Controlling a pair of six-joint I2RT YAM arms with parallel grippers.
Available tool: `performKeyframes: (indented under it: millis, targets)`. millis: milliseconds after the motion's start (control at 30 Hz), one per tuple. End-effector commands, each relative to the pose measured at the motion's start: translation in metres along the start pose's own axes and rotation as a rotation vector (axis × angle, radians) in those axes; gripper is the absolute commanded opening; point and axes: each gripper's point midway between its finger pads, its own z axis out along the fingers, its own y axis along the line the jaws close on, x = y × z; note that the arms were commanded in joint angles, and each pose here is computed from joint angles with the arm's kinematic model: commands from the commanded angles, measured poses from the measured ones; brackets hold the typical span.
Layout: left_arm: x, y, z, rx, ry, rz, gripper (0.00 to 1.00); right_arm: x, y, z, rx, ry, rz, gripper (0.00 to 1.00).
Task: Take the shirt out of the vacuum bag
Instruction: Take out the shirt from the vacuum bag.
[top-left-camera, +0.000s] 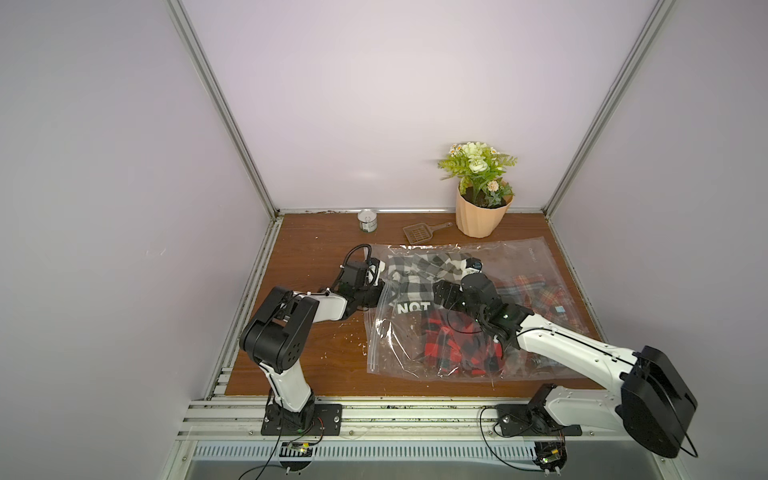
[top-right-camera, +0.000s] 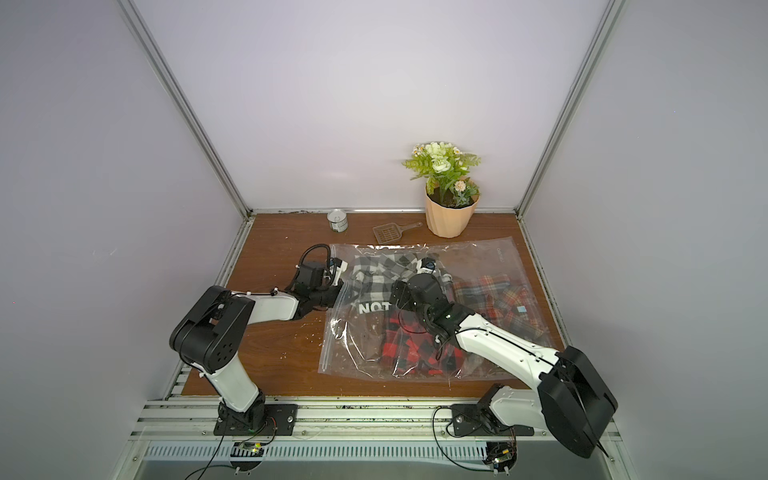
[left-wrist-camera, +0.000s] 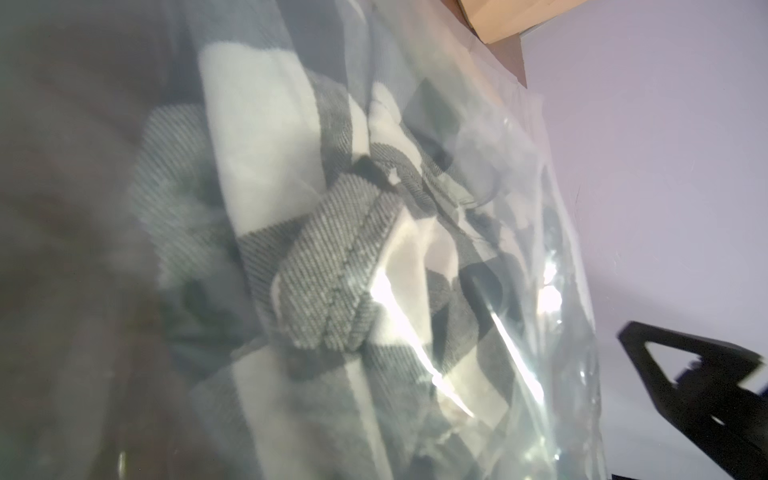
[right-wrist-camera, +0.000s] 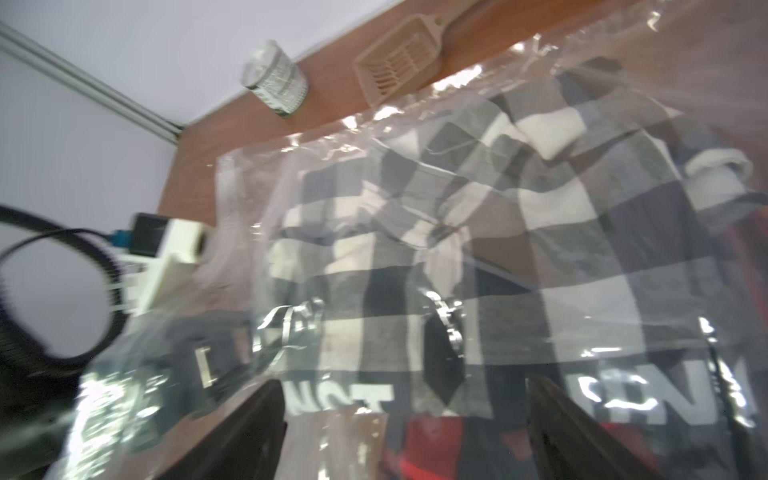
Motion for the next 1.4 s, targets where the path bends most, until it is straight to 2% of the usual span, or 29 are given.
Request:
performKeyframes:
  millis: [0, 300, 533, 767, 900, 1033, 1100, 1233, 1333, 1367]
  targets:
    - [-0.008, 0.007, -0.012, -0.048, -0.011, 0.008, 0.00, 0.005, -0.003, 0.011, -0.021, 0.031, 0.018, 0.93]
    - [-0.012, 0.011, -0.031, -0.097, -0.013, 0.012, 0.00, 0.013, -0.032, 0.033, 0.041, 0.047, 0.057, 0.92]
    - [-0.013, 0.008, -0.044, -0.123, -0.010, 0.032, 0.00, 0.000, -0.053, 0.039, 0.105, 0.021, 0.078, 0.93]
    - [-0.014, 0.006, -0.048, -0.115, -0.012, 0.032, 0.00, -0.025, -0.109, 0.039, 0.279, -0.051, 0.180, 0.91]
    - [-0.016, 0.006, -0.048, -0.113, -0.013, 0.033, 0.00, -0.026, -0.138, 0.049, 0.363, -0.034, 0.217, 0.88]
    - [-0.019, 0.004, -0.049, -0.116, -0.014, 0.039, 0.00, -0.021, -0.157, 0.058, 0.400, -0.014, 0.249, 0.74]
    - [-0.020, 0.005, -0.051, -0.119, -0.020, 0.036, 0.00, -0.016, -0.167, 0.060, 0.421, -0.004, 0.263, 0.59]
    - [-0.022, 0.010, -0.056, -0.123, -0.028, 0.015, 0.00, -0.004, -0.189, 0.061, 0.465, 0.024, 0.307, 0.15]
    - [-0.025, 0.015, -0.061, -0.126, -0.039, -0.002, 0.00, 0.004, -0.201, 0.059, 0.486, 0.035, 0.333, 0.03]
    - [-0.026, 0.016, -0.064, -0.128, -0.044, -0.003, 0.00, 0.005, -0.203, 0.058, 0.489, 0.032, 0.340, 0.01]
